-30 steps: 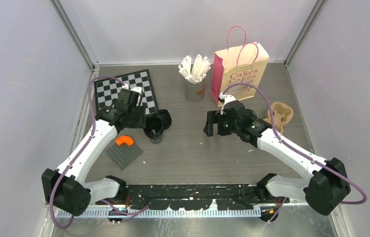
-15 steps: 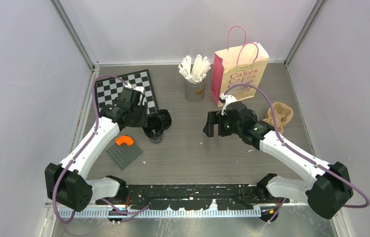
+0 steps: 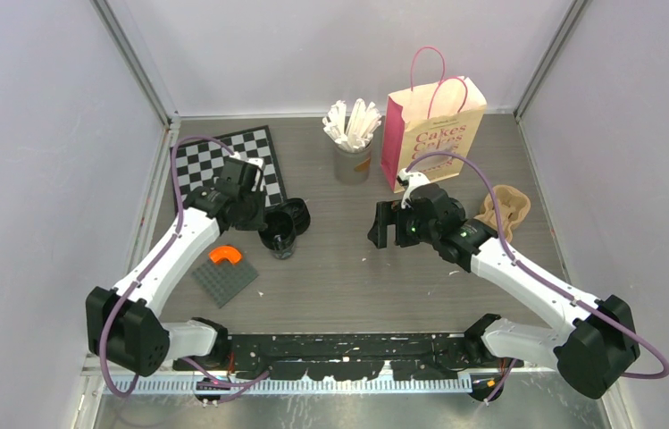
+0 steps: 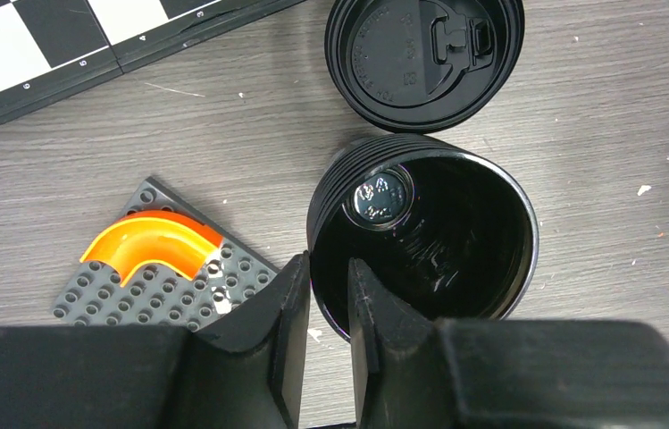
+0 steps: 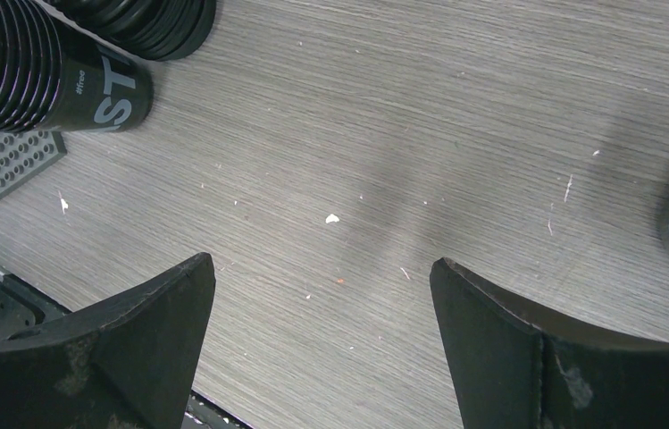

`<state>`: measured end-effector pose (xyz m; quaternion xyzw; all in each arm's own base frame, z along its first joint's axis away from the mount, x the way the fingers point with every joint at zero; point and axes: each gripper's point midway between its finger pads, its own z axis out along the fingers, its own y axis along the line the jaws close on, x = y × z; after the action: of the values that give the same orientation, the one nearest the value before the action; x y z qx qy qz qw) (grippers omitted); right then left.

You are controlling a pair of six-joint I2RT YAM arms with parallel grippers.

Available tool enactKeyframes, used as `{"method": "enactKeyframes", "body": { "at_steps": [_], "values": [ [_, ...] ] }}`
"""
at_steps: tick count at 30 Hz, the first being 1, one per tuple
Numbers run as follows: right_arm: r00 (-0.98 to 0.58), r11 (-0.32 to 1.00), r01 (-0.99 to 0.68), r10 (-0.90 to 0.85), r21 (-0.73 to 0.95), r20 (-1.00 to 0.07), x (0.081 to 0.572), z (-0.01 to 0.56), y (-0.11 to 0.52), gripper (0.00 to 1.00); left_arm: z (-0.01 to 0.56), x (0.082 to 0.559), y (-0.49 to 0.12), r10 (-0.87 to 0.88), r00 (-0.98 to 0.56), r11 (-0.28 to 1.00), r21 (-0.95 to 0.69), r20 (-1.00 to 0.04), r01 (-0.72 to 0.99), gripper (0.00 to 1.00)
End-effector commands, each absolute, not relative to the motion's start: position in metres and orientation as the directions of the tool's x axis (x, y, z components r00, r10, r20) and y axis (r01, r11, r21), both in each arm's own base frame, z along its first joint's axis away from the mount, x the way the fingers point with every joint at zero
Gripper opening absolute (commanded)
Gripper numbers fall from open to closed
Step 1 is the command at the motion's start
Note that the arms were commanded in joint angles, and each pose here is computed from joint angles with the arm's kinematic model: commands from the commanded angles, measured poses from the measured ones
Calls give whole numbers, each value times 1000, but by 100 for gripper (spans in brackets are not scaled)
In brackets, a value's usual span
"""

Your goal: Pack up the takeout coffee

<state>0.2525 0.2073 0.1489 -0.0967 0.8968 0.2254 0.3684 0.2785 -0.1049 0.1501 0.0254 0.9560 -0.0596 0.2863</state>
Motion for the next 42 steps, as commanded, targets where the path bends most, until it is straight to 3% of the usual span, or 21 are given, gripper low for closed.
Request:
{"method": "enactKeyframes", "body": {
  "at_steps": [1,10,28,32,36,42],
  "values": [
    [-668,872,-360,8,332,-744,257,162,209,94,163,291,-109,9,-805,989,-115,-593,95,22],
    [-668,869,-365,6,334,-745,256,161,210,94,171,291,-115,15,-811,983,-139,-585,119,0],
    [-672,873,-361,-1,327,-741,256,158,209,94,211,277,-108,-7,-789,983,-148,-615,106,0],
    [-672,873,-361,0,327,-741,257,158,209,94,214,278,-108,-17,-773,983,-152,-635,104,12],
    [-672,873,-361,0,328,-741,256,158,209,94,204,278,-112,-3,-786,979,-161,-618,123,0],
    [-669,872,-363,1,327,-743,256,159,208,94,192,282,-115,16,-813,980,-151,-582,128,0]
  ]
}}
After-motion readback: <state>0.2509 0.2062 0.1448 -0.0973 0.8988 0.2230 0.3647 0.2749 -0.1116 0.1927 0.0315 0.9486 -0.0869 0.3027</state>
